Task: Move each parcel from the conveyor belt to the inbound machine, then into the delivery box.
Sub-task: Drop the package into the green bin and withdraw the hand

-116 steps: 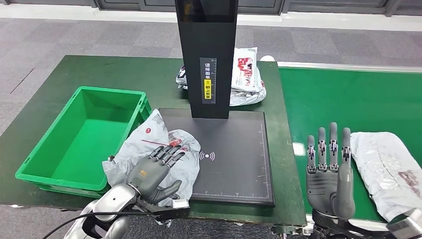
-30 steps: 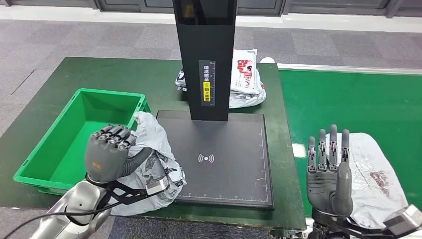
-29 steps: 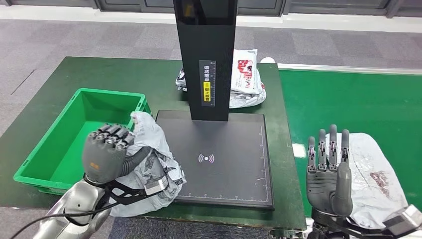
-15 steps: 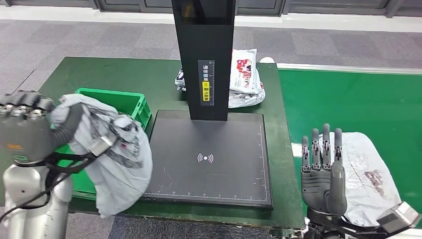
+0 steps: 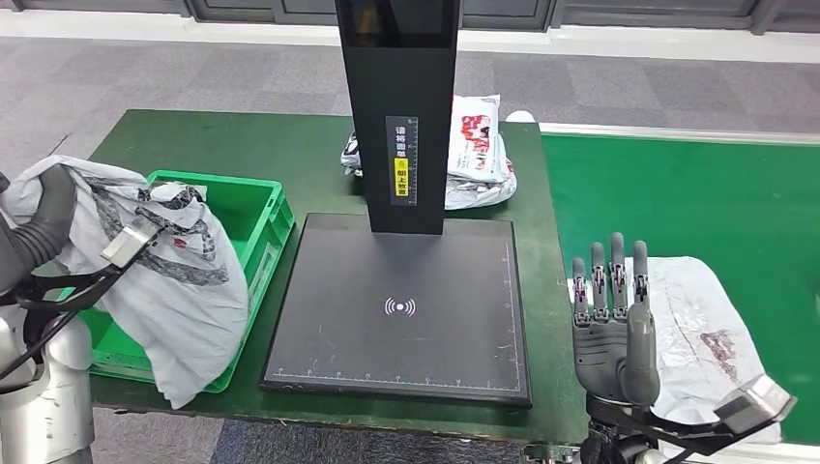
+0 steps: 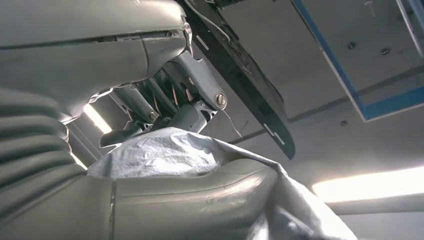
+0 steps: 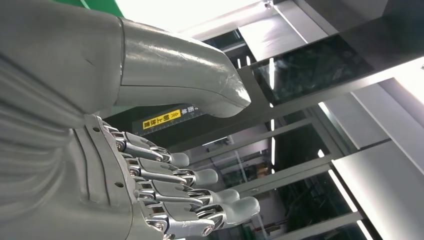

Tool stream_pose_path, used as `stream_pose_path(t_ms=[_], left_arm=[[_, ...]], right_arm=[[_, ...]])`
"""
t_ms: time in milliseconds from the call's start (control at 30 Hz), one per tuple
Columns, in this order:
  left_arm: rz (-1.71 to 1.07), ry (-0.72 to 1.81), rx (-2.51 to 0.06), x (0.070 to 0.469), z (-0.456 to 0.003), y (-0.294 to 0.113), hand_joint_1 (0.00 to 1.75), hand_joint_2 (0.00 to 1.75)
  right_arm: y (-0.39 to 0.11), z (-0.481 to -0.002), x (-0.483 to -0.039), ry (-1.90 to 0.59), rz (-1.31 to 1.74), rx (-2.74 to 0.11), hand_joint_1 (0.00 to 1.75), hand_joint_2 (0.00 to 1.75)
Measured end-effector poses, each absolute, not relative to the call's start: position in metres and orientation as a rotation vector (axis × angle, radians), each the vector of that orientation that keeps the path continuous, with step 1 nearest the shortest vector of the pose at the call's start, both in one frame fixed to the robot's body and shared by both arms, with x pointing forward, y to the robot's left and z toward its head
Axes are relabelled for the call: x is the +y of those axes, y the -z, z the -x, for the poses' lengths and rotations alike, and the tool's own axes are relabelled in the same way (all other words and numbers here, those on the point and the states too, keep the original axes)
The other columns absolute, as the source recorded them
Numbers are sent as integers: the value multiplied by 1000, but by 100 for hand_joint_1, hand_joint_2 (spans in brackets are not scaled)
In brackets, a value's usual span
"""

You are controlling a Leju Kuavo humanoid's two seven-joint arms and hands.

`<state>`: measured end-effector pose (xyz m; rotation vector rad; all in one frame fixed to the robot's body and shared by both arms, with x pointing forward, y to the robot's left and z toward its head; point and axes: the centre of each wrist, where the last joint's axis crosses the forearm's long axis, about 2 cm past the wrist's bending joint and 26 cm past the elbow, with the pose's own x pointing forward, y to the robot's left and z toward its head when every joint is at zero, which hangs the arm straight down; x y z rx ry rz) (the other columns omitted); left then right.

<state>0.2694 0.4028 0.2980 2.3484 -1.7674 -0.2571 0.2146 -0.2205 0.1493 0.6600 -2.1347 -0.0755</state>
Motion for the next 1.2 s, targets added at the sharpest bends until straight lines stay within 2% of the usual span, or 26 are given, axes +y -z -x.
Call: stream_pose_path(t_ms=[500,833,967,1100,1200], left_arm=[[-2468,179,-1678,436,-289,-330,175,175],[-2478,156,-1661,442,-300,-342,175,175],[-2395,171,-1582,447,-308,-344,0,0],[-2259,162,-1419,447,-329,-347,0,0],[-2246,268,-1405,444,-343,-343,0,0]], right_arm=[[-152,-226,-215,58,-684,-2124,0,175],[-153,-230,-214,52,-686,-2121,0,175],[-152,-229,-215,57,-676,-2117,0,175],[-149,-225,-215,67,-667,-2104,0,175],[-148,-222,-215,68,-668,-2098,0,175]])
